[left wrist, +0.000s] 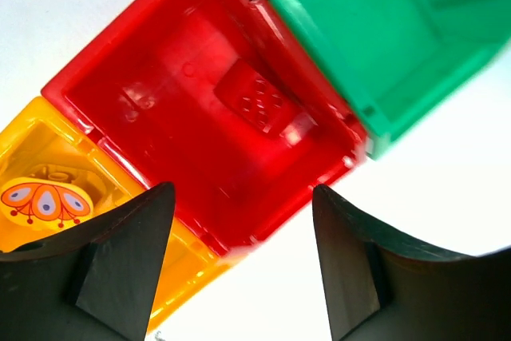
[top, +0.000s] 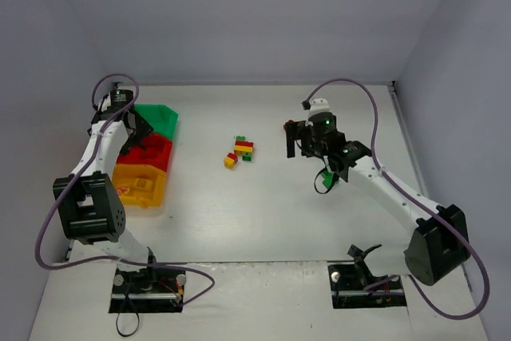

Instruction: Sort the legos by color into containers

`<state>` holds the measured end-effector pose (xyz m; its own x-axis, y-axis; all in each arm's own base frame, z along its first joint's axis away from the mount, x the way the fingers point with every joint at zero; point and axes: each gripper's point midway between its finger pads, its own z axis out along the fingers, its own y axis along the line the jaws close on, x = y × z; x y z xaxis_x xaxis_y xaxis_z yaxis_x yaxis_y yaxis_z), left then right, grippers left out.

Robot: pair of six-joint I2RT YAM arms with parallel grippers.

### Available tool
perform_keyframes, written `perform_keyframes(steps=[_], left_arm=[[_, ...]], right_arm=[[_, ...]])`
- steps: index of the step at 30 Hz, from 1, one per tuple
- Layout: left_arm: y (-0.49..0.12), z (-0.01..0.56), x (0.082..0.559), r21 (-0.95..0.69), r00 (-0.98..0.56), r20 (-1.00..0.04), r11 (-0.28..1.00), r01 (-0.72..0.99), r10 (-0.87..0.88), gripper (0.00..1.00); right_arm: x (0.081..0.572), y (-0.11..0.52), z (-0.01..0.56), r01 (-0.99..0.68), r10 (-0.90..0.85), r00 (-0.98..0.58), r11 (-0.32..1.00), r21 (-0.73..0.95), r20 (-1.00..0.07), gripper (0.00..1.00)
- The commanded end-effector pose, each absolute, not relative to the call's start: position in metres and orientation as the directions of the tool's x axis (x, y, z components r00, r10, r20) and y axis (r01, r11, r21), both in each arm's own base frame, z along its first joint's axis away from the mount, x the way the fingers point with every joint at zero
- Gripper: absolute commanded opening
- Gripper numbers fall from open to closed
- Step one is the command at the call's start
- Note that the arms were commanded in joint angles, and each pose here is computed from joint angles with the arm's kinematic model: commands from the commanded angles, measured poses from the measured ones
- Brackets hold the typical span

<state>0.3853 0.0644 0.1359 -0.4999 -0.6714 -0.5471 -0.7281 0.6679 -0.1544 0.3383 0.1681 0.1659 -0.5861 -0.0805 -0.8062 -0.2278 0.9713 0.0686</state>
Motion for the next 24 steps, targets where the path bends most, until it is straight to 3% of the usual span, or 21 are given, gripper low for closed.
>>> perform_keyframes(steps=[1,5,12,24], left_arm=[[0.048,0.197,0.390,-0.284,-0.453,-0.618,0.720,-0.633,-0.642,0.63],[0.021,0.215,0.373,-0.285,-0.538,-0.618,0.801,-0.526,-0.573,0.63],[-0.019,0.235,0.338,-0.304,-0.609,-0.640,0.882,-0.360,-0.469,0.63],[-0.048,0.244,0.291,-0.350,-0.672,-0.624,0.911,-0.216,-0.399,0.63]], right_arm=[[0.387,0.164,0.195,-0.262,-0.063,-0.487,0.962,0.077,-0.871,0.96],[0.419,0.159,0.191,-0.318,-0.105,-0.491,0.946,0.066,-0.865,0.94],[0.459,0.167,0.151,-0.541,-0.350,-0.444,0.839,-0.065,-0.825,0.89],[0.498,0.162,0.081,-0.600,-0.496,-0.465,0.786,-0.151,-0.734,0.84]])
